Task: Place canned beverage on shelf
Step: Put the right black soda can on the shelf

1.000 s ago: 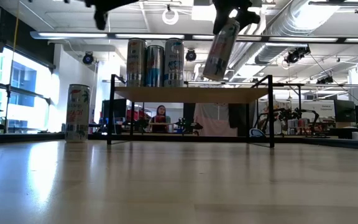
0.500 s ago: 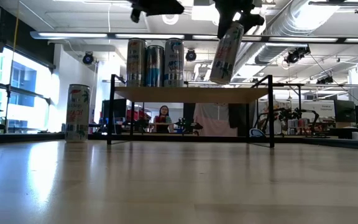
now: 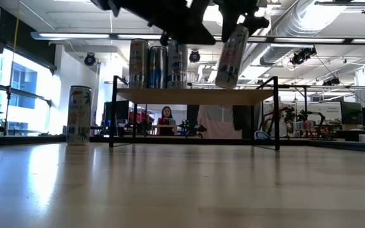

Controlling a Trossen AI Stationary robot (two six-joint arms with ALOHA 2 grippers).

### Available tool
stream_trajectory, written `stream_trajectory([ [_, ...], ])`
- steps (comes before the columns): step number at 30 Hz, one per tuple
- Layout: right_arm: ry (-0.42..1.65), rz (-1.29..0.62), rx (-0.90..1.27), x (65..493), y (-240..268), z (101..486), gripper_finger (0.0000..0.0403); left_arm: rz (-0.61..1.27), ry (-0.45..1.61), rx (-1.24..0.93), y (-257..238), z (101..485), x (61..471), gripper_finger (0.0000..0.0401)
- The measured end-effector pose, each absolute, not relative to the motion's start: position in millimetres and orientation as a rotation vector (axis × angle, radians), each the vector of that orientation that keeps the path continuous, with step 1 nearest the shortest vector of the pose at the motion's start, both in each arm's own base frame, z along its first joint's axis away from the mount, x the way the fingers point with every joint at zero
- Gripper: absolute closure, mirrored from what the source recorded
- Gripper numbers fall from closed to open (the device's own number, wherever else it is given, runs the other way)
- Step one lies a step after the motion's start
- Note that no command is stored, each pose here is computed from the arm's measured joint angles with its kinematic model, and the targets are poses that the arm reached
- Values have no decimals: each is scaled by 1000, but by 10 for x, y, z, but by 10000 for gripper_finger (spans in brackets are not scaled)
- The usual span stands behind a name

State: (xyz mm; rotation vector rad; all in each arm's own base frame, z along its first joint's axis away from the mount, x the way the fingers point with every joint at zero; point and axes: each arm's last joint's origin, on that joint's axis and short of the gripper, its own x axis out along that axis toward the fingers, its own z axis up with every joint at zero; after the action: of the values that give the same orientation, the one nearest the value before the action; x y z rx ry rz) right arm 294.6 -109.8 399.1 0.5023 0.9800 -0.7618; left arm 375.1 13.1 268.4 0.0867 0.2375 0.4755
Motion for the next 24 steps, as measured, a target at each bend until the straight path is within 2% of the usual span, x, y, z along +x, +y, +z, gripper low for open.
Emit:
stream_trajectory([
  [7, 997, -758, 511, 2990, -1128, 3940, 152, 501, 215, 82, 214, 2662, 3966, 401],
  [14, 987, -772, 527, 2977, -1195, 3938, 151, 522, 251, 172, 261, 2528, 4131, 401],
  [24, 976, -791, 564, 2959, -1240, 3938, 150, 543, 237, 201, 358, 2456, 4183, 401],
])
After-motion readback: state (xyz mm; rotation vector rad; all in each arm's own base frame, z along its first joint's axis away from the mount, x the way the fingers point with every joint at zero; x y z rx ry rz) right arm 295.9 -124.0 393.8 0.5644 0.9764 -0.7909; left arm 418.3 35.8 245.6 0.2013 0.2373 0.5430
